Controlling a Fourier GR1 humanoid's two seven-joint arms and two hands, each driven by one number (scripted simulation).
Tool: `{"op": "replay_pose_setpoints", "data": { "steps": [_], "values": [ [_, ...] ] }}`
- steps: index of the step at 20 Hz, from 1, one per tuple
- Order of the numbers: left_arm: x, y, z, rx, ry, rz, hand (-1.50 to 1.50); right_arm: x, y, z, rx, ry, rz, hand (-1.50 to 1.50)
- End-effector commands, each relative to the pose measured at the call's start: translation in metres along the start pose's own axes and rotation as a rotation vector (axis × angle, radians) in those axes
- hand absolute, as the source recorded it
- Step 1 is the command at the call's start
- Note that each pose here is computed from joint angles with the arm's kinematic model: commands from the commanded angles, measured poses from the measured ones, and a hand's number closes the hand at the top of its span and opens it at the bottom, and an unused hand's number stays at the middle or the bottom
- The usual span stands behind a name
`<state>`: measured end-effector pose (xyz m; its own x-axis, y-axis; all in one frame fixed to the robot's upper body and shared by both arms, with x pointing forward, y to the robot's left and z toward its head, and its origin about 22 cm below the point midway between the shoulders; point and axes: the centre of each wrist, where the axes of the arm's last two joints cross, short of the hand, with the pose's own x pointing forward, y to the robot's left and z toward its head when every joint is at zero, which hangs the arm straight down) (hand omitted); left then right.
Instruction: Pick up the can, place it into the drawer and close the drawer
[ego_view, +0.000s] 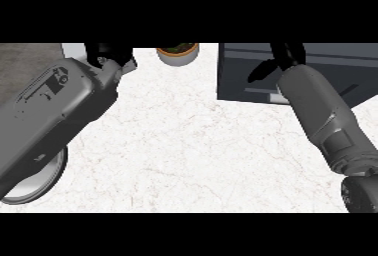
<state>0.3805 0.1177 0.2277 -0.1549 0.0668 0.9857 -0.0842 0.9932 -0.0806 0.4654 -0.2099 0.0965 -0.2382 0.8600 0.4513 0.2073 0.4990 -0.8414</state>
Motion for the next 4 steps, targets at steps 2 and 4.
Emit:
{"op": "replay_pose_setpoints", "data": {
  "steps": [2, 4],
  "values": [
    [0.003, -0.007, 0.006, -0.003, -0.004, -0.006, -1.5, 0.023, -0.007, -0.014, -0.093, 0.021, -0.294, -1.5],
    [0.003, 0.008, 0.004, -0.003, 0.005, 0.004, -1.5, 0.026, -0.011, -0.018, -0.081, 0.028, -0.314, -1.5]
  ]
}}
